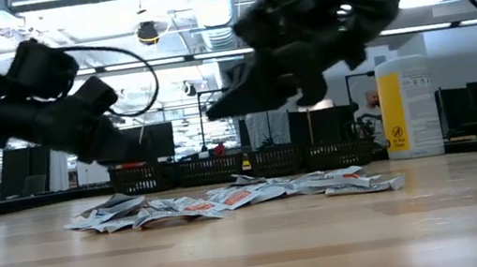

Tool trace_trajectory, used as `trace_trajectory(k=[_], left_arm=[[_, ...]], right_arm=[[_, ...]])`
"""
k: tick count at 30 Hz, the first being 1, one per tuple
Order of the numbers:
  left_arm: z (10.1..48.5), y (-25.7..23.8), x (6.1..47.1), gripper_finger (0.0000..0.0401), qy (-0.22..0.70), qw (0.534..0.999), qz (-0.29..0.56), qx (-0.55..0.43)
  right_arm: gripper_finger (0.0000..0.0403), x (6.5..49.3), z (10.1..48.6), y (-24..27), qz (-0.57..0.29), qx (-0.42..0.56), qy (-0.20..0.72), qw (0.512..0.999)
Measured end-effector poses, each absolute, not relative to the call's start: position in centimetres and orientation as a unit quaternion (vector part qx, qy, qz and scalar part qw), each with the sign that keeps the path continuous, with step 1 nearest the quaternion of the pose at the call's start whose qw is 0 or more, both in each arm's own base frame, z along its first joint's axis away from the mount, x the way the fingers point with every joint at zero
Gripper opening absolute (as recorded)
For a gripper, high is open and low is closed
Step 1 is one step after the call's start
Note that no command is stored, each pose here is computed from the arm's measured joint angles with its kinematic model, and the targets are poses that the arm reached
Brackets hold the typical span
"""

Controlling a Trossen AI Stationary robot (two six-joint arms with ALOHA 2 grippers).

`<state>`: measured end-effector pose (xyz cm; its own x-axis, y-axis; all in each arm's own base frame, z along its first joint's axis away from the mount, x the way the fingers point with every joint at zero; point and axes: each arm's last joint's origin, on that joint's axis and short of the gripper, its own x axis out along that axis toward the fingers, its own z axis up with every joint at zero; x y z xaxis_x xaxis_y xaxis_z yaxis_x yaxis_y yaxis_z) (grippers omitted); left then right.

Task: Pick & Place First Aid Supplies
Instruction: Put the blue alcohol pad into the left black bin

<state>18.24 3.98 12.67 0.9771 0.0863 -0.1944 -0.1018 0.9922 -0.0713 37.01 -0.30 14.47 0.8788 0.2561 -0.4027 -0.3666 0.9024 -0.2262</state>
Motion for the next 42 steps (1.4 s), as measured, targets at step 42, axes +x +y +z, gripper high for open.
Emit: trace_trajectory(k=[42], left_arm=[[12.8,3.5,16.2,0.0090,0.076,0.993,0.062,-0.070]], right_arm=[[0.0001,39.3,15.7,0.0,0.061,-0.117,0.468,0.874]])
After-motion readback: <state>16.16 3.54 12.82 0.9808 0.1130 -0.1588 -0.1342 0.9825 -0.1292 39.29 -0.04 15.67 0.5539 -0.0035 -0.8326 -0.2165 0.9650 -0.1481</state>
